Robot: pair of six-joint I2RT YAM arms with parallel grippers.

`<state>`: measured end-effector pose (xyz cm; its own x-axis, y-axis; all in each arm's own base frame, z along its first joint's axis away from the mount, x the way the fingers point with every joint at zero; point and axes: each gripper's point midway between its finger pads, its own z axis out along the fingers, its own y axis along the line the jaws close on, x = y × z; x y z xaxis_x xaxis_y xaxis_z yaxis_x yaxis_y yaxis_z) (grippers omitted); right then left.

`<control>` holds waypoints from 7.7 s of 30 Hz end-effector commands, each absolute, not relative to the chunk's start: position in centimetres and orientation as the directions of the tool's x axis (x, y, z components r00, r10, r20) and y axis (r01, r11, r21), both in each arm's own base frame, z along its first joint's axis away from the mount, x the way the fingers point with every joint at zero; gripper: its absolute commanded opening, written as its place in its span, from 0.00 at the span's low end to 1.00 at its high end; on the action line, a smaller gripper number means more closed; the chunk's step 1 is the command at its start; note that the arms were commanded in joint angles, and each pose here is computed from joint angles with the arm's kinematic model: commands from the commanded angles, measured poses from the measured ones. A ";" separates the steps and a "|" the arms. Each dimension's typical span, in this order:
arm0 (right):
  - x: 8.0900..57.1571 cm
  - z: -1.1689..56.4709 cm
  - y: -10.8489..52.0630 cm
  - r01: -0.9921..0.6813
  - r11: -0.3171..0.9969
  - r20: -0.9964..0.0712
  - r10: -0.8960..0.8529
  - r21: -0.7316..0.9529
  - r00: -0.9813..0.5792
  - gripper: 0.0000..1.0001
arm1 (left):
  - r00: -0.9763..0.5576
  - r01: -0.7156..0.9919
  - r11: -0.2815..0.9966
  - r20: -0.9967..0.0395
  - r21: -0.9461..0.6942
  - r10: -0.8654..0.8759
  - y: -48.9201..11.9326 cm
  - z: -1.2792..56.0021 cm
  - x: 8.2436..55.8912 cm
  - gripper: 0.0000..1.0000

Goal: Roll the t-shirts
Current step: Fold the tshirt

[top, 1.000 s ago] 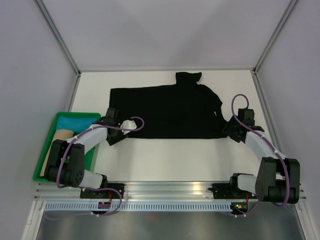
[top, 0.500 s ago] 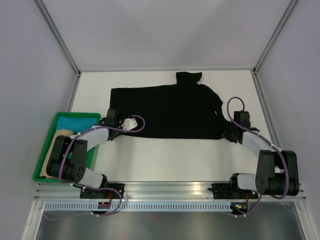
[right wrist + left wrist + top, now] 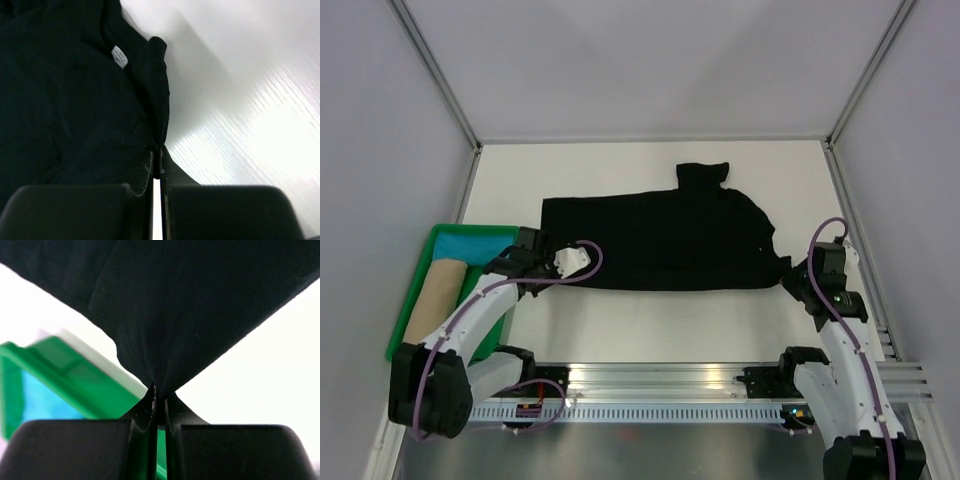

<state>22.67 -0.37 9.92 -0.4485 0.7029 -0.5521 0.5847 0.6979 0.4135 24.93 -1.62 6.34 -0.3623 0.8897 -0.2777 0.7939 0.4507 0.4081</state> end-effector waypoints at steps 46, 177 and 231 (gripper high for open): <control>57.1 1.2 8.9 0.255 0.931 -0.526 0.359 0.261 -0.771 0.59 | -0.910 0.108 0.993 -0.399 0.044 0.116 2.1 2.3 48.1 0.68; 29.4 6.4 16.4 -0.047 0.983 -0.460 0.041 0.179 -0.887 0.00 | -0.304 0.876 0.398 -0.328 0.272 0.894 -1.3 5.5 31.5 0.04; 25.9 10.7 24.6 -0.573 0.795 -0.649 -0.332 0.199 -0.685 0.54 | -0.300 0.912 0.370 -0.330 0.176 0.895 -2.2 4.6 29.9 0.55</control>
